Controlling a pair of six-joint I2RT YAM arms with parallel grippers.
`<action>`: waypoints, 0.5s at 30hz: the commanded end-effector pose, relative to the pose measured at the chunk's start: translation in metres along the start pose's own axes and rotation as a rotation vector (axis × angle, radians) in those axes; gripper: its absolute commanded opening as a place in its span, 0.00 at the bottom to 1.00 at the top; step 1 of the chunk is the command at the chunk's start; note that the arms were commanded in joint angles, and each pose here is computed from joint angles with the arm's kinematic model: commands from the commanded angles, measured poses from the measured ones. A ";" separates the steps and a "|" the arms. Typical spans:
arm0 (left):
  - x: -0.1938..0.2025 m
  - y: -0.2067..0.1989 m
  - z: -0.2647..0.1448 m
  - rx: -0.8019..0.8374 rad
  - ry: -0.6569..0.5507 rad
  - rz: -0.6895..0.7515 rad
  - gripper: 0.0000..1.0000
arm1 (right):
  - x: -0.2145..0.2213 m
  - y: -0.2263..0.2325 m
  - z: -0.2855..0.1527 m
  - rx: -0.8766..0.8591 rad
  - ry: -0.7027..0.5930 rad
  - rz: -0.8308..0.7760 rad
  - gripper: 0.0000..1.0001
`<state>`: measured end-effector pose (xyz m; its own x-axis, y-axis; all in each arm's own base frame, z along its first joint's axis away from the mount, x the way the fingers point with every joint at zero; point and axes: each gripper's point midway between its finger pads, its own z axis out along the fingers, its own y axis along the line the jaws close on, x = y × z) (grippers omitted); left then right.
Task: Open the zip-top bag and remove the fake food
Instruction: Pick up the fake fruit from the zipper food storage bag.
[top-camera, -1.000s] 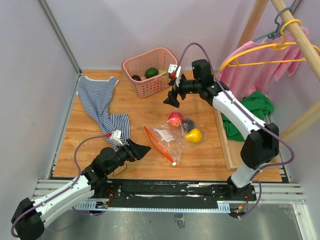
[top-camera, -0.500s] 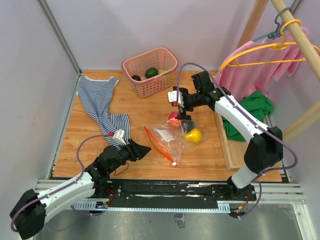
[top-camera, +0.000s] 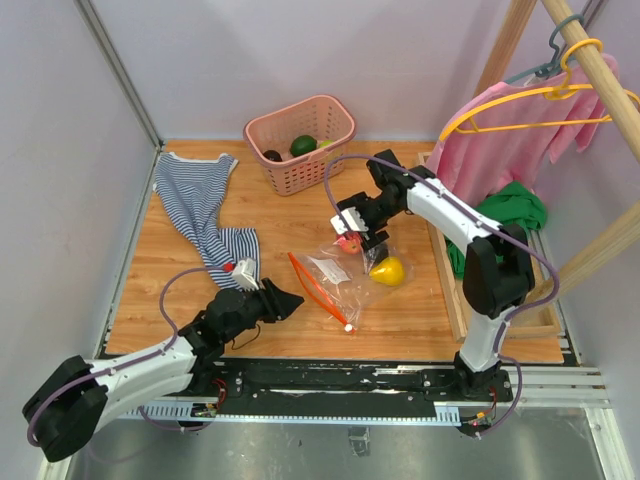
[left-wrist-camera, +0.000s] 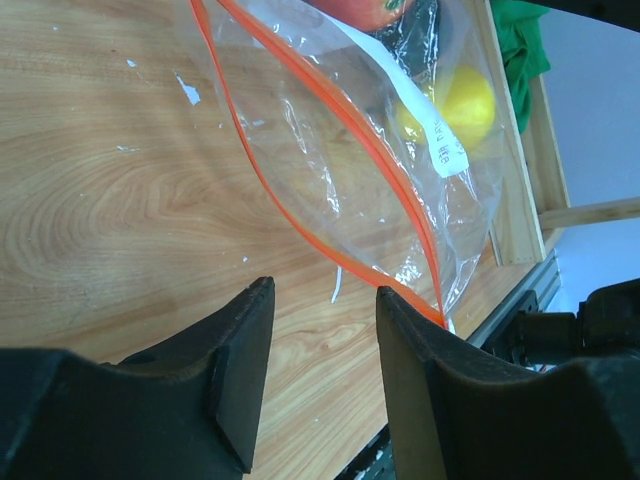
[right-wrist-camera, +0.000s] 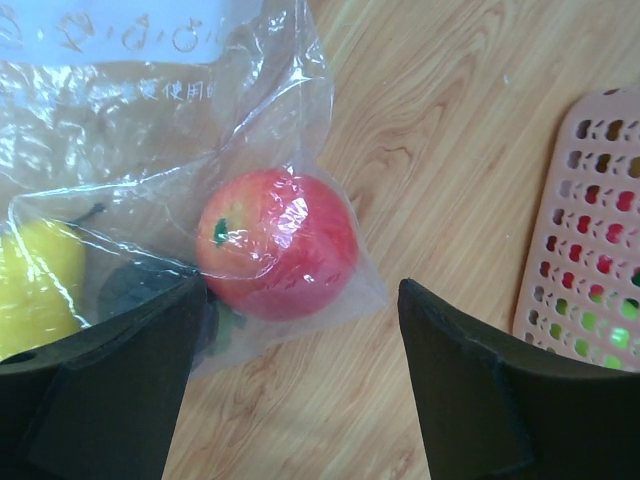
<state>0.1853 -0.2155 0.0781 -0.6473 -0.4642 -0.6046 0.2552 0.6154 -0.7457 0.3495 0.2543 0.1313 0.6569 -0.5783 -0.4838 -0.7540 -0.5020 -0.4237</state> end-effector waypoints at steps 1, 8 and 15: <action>-0.016 -0.022 0.006 0.066 -0.044 0.032 0.49 | 0.015 0.001 0.002 -0.072 0.034 -0.044 0.77; -0.017 -0.025 0.014 0.070 -0.039 0.043 0.46 | 0.033 0.011 0.016 -0.139 0.068 -0.073 0.73; -0.018 -0.024 0.024 0.067 -0.039 0.046 0.45 | 0.035 0.026 0.028 -0.193 0.058 -0.065 0.64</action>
<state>0.1965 -0.2288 0.0783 -0.6526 -0.4382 -0.6181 0.2749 0.6233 -0.7321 0.3589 0.2447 0.0887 0.7015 -0.5775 -0.4175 -0.7096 -0.6198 -0.3351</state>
